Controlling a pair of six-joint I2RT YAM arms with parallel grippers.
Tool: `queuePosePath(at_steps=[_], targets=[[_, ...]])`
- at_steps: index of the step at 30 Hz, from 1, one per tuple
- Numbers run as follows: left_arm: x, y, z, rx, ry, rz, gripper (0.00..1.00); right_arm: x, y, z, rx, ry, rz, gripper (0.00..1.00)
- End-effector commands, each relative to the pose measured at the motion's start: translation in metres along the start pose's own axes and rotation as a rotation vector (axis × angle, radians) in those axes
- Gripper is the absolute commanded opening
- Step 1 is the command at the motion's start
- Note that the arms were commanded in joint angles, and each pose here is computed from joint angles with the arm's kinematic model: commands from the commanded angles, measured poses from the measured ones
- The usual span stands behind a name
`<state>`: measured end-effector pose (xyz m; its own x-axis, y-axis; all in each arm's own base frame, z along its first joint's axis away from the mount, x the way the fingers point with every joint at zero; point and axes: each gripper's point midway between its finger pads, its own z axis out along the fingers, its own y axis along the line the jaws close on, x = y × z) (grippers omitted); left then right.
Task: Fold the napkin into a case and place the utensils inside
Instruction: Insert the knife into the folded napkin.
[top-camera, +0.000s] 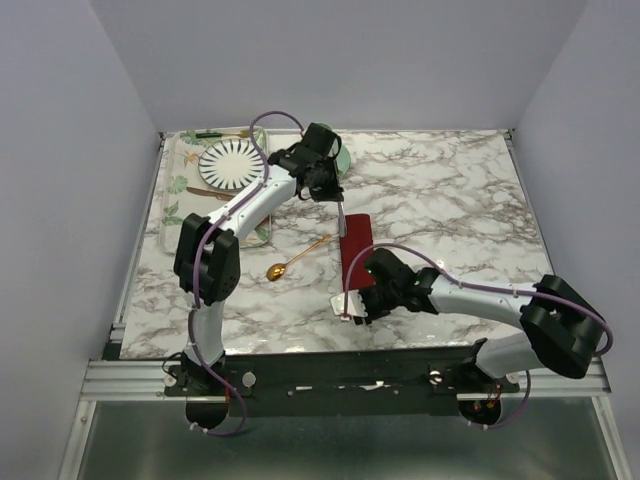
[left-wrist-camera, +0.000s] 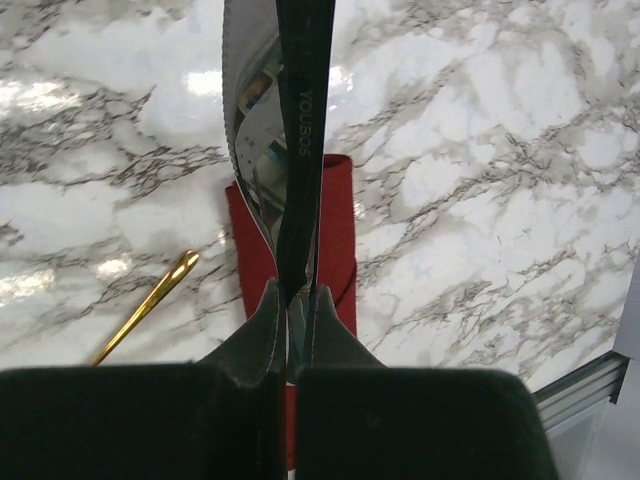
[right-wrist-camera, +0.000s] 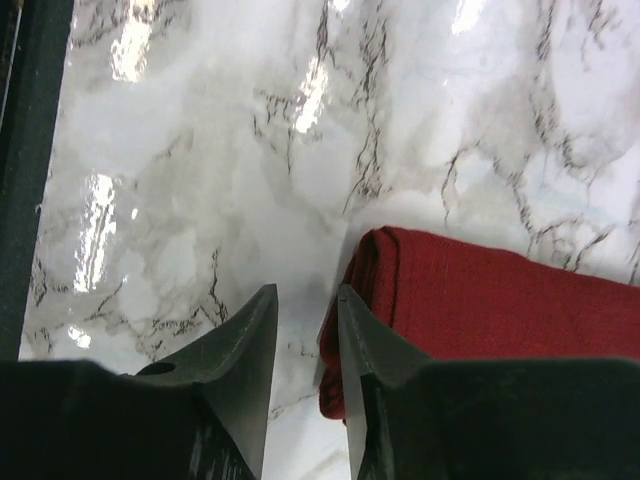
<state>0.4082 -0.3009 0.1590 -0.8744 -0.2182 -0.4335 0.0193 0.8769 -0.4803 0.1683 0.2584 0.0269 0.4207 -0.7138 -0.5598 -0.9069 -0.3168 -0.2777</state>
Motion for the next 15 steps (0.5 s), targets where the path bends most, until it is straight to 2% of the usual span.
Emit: queuePosePath(at_steps=[1,5,9,13,15], targets=[[-0.002,-0.021,0.01,-0.006,-0.013,0.115,0.0,-0.016,-0.015,-0.002,0.067,0.013,-0.007,0.41],[0.001,-0.026,0.023,-0.016,-0.002,0.136,0.0,-0.026,-0.022,-0.028,0.152,-0.011,0.054,0.46],[0.005,-0.038,0.035,-0.001,0.007,0.164,0.0,-0.033,-0.028,-0.061,0.227,-0.049,0.249,0.5],[0.023,-0.036,0.048,-0.019,0.059,0.18,0.0,-0.02,-0.032,-0.096,0.267,-0.058,0.437,0.5],[0.033,-0.03,0.054,-0.038,0.088,0.177,0.0,-0.007,-0.025,-0.101,0.286,-0.016,0.441,0.49]])
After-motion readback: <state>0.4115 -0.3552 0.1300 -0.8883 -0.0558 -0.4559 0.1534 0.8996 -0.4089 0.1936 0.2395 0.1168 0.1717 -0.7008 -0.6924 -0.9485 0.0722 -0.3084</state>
